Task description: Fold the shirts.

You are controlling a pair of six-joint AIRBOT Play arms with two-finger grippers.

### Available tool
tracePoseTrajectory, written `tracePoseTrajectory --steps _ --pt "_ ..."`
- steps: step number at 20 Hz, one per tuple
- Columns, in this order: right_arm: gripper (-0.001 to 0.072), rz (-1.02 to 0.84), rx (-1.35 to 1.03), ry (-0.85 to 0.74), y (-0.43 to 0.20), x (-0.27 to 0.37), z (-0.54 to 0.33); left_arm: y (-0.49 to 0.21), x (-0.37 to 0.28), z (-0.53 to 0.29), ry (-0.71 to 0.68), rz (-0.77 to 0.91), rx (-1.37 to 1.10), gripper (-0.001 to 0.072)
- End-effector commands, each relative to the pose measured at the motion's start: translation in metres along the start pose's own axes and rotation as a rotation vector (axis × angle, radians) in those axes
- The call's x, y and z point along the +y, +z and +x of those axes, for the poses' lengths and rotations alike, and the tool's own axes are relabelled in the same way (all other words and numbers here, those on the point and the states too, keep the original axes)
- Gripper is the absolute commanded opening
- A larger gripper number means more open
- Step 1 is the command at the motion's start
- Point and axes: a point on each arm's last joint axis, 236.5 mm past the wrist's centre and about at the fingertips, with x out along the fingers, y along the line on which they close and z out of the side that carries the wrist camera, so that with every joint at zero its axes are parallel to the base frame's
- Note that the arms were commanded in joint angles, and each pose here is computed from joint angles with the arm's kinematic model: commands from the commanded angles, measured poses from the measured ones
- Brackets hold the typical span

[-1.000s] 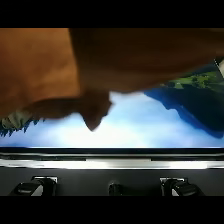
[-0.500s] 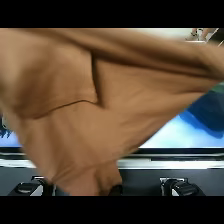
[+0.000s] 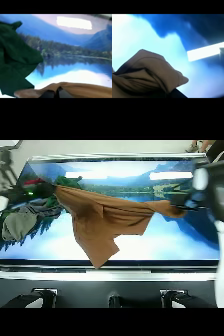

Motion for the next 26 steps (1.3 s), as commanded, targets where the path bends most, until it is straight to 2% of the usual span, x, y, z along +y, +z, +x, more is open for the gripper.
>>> tracePoseTrajectory --steps 1,3,4,5,6,7,8,9,11,13,16,17,18,19,23,26 --pt "0.0052 0.080 -0.086 0.099 0.045 0.067 0.100 -0.035 0.036 0.063 0.055 -0.042 0.066 0.0029" --pt "0.0055 0.196 -0.096 0.185 0.053 0.096 0.124 -0.066 0.042 0.085 0.058 -0.059 0.155 0.0030" --pt "0.0099 0.236 -0.096 0.232 0.055 0.109 0.128 -0.078 0.043 0.092 0.057 -0.067 0.191 0.0032" --pt "0.0280 0.262 -0.101 0.278 0.058 0.119 0.127 -0.088 0.042 0.097 0.051 -0.078 0.223 0.0058" --pt "0.0482 0.275 -0.096 0.296 0.058 0.122 0.122 -0.095 0.039 0.098 0.039 -0.098 0.251 0.0220" --pt "0.0515 0.274 -0.105 0.293 0.062 0.117 0.111 -0.099 0.039 0.093 0.034 -0.112 0.284 0.0551" --pt "0.0545 0.238 -0.127 0.281 0.067 0.104 0.098 -0.099 0.043 0.083 0.033 -0.122 0.328 0.0684" --pt "0.0585 0.203 -0.137 0.276 0.070 0.088 0.083 -0.099 0.052 0.069 0.037 -0.134 0.388 0.0658" --pt "0.0579 0.134 -0.098 0.287 0.061 0.054 0.068 -0.100 0.079 0.038 0.059 -0.187 0.489 0.0658" --pt "0.0568 0.104 0.105 0.388 0.019 0.038 0.075 -0.123 0.107 0.011 0.082 -0.272 0.609 0.0657" --pt "0.0570 0.125 0.402 0.665 -0.044 0.063 0.080 -0.191 0.129 -0.009 0.104 -0.405 0.779 0.0656" --pt "0.0590 0.135 0.449 0.697 -0.059 0.071 0.086 -0.216 0.128 -0.010 0.105 -0.434 0.826 0.0656" --pt "0.0664 0.149 0.479 0.703 -0.071 0.080 0.096 -0.234 0.121 -0.008 0.075 -0.447 0.850 0.0656" --pt "0.0685 0.155 0.492 0.697 -0.081 0.087 0.106 -0.248 0.110 -0.002 0.033 -0.459 0.853 0.0656" --pt "0.0686 0.155 0.466 0.688 -0.089 0.126 0.137 -0.273 0.080 0.025 -0.013 -0.504 0.833 0.0654" --pt "0.0684 0.198 0.438 0.748 -0.081 0.161 0.147 -0.279 0.068 0.042 -0.024 -0.498 0.818 0.0641"
